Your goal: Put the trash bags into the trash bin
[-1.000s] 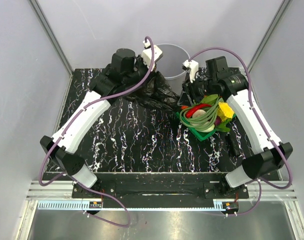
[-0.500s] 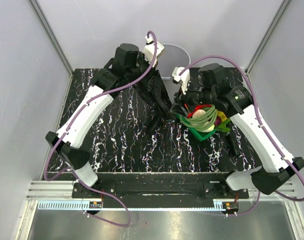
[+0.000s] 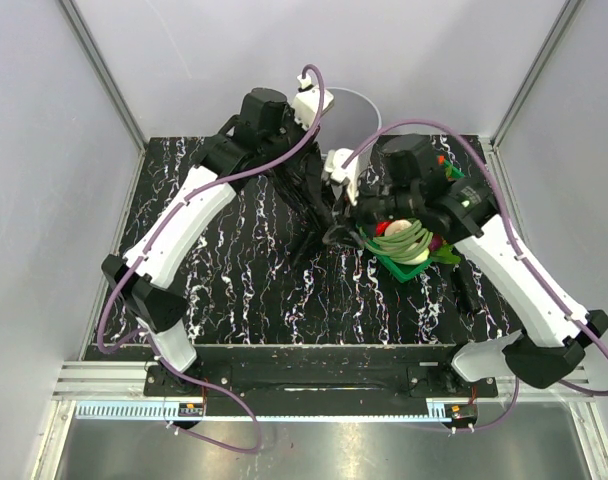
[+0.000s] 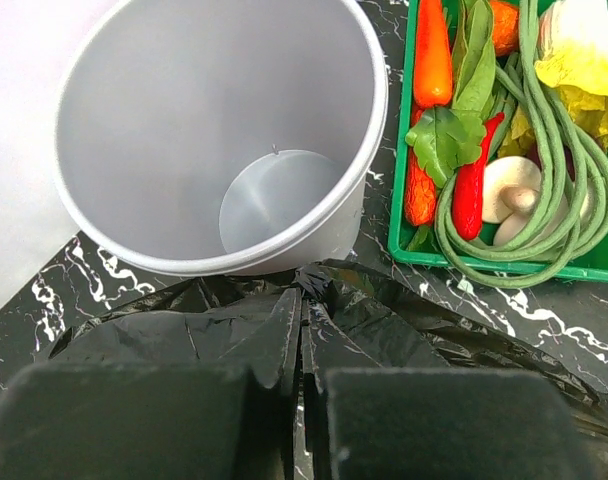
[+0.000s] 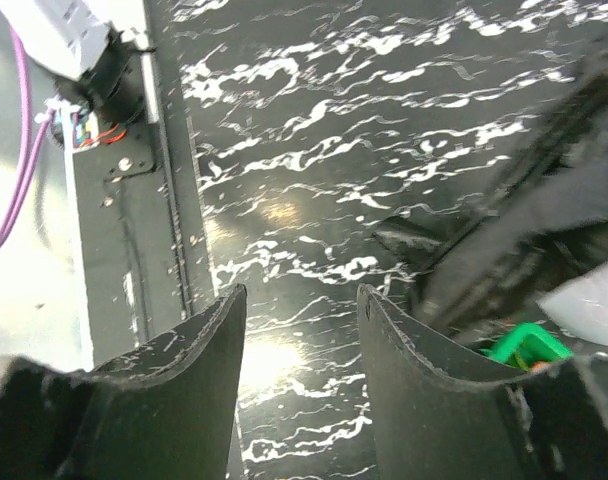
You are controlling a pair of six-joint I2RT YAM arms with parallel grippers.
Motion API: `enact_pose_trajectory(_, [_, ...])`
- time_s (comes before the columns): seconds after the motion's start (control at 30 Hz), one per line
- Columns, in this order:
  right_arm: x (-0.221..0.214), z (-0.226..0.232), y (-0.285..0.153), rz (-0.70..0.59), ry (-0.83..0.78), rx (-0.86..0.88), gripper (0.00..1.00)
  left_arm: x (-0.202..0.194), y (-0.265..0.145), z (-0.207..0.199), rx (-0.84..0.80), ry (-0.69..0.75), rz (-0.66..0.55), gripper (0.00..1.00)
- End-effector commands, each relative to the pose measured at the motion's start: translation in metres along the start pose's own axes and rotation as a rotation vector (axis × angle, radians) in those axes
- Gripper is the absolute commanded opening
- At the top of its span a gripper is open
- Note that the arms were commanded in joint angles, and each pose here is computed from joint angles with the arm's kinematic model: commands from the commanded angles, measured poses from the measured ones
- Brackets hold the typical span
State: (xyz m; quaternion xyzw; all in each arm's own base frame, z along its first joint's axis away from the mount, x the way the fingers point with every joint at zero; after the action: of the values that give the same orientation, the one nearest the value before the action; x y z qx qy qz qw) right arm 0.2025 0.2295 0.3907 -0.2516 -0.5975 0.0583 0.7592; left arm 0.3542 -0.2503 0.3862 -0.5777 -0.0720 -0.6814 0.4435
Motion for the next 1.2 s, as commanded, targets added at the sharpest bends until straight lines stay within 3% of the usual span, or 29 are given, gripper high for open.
enact_pose_trajectory(0.0, [-0.015,0.011,0.029,0.050,-0.033,0.064,0.54,0.018,-0.008,0.009,0.036,-0.009,-0.053,0.00])
enact_pose_trajectory(0.17, [-0.033,0.003,0.060,0.081,-0.050,-0.010,0.52,0.023,-0.010,0.009,0.014,-0.039,-0.079,0.00])
enact_pose_trajectory(0.6, [-0.046,-0.064,0.135,-0.046,-0.125,-0.322,0.56,0.029,-0.039,-0.014,-0.169,-0.170,-0.114,0.00])
enact_pose_trajectory(0.87, [-0.045,-0.105,0.142,-0.070,-0.207,-0.599,0.59,0.032,-0.056,-0.020,-0.250,-0.214,-0.137,0.00])
enact_pose_trajectory(1.17, [-0.037,-0.116,0.129,-0.098,-0.258,-0.735,0.61,0.031,-0.058,-0.020,-0.268,-0.219,-0.131,0.00])
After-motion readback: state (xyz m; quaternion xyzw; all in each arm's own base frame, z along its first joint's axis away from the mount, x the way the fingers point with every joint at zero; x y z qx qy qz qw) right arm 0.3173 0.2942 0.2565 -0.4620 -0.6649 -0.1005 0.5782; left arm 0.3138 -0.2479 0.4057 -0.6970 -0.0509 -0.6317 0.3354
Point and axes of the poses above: each gripper's point midway between its finger pads, its own y axis out along the fingers, its own z axis along the line the jaws close on, x = y × z, the point moved 6 cm from there along -y, back along the fingers, and after that the axes turned 11 degrees about y, right-handed, at the moved point
